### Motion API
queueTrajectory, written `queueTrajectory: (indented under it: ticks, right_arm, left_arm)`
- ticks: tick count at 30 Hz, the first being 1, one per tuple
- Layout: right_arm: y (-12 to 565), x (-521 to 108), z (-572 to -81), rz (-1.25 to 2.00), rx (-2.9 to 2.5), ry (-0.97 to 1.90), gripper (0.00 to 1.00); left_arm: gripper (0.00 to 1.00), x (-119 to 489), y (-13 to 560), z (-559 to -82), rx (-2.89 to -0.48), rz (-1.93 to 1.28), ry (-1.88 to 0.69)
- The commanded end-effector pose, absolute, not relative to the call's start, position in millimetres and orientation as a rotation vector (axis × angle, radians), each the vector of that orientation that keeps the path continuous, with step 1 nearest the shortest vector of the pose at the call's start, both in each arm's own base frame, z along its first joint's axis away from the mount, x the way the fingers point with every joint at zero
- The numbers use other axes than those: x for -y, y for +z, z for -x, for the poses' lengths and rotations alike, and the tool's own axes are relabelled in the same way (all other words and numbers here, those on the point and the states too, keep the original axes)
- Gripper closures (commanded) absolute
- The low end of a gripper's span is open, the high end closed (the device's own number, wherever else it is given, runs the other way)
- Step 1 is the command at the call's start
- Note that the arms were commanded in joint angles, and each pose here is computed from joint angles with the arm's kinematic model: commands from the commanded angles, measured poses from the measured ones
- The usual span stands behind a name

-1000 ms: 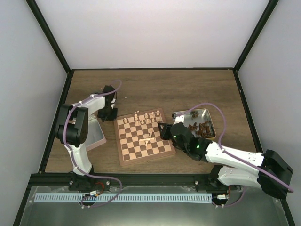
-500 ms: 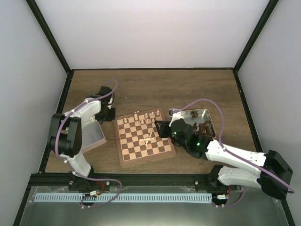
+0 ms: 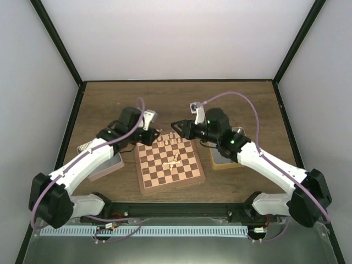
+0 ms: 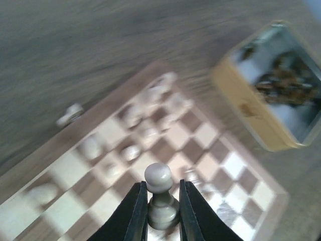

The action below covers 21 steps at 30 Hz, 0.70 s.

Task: Set up the chess pieces on the board
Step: Place the chess piece on the chessboard.

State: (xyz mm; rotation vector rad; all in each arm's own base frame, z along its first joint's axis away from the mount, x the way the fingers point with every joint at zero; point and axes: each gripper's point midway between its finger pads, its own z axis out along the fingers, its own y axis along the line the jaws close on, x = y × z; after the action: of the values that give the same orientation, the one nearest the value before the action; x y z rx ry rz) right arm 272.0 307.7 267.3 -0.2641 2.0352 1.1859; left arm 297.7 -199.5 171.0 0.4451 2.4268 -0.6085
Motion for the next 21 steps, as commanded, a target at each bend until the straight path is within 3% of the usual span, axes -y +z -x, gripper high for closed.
queueTrajectory:
  ticks: [1,15,21]
  right_arm:
    - [286.1,-315.1,-266.0,0.454,-2.069,1.281,0.54]
    - [278.9,-279.9,-275.1,0.401,-2.205,1.017,0.54]
    - [262.4,-281.5,-265.1,0.449,-2.242,1.042,0.55]
  left_arm:
    - [0.89,258.2,232.2,-293.0,-2.040,-0.677,-0.700]
    - [0.92,296.6,254.5,-256.6,-1.349,-1.124,-0.529]
    - [0.92,300.3,252.3,-252.7,-1.282,-1.175,-0.509]
